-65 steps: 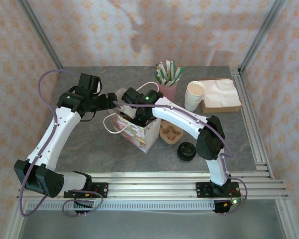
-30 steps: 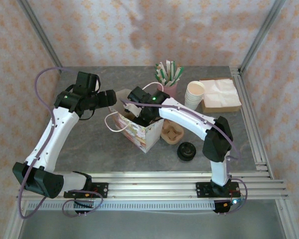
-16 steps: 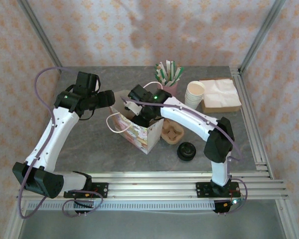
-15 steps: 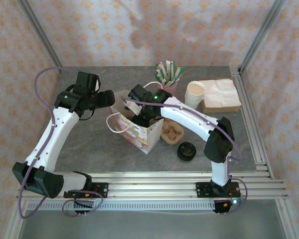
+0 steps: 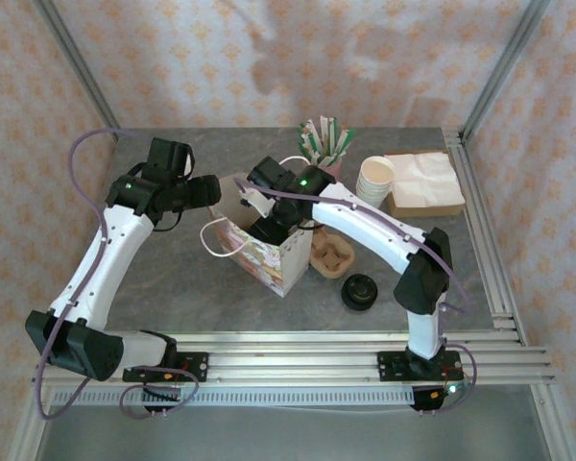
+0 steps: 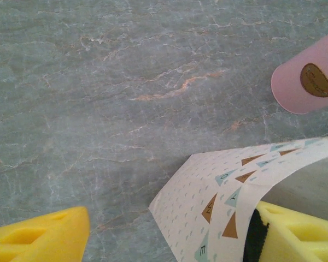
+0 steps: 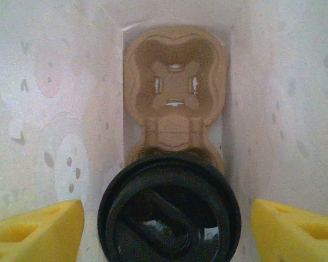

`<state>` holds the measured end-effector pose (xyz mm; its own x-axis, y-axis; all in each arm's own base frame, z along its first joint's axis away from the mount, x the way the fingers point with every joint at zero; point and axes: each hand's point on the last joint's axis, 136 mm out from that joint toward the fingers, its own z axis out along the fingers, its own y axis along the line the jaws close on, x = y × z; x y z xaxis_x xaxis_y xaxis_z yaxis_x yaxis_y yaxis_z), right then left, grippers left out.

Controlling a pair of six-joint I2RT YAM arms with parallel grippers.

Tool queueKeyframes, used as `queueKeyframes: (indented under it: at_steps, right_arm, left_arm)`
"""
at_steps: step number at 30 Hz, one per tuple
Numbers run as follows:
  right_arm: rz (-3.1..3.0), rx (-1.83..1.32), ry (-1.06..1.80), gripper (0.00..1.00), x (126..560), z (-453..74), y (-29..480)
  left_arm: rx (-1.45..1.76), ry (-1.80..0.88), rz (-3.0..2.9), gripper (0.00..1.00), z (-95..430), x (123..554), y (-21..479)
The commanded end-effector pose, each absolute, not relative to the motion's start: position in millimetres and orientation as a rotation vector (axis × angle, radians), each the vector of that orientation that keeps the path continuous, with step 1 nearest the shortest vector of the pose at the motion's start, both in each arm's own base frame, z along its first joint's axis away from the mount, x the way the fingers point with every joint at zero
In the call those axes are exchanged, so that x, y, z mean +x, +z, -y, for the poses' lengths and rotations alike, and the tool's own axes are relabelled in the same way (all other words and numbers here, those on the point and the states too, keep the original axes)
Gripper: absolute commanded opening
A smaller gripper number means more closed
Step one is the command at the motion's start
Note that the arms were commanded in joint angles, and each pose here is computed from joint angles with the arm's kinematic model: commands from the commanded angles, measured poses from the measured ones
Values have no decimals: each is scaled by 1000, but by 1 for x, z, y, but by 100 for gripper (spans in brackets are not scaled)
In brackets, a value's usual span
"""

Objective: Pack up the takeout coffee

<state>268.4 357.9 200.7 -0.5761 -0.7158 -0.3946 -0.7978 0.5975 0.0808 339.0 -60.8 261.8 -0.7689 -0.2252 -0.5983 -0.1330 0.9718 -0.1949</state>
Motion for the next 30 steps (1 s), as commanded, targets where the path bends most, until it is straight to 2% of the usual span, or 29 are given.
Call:
queueKeyframes:
  at_steps: [1, 30]
  right_arm:
    - [-2527, -1195, 346, 79, 265, -348, 216]
    - [-2569, -1189, 333, 82, 259, -341, 217]
  left_arm:
    - [-247, -131, -2456, 74, 54, 339, 265]
    - [-247, -122, -2461, 74, 53, 339, 263]
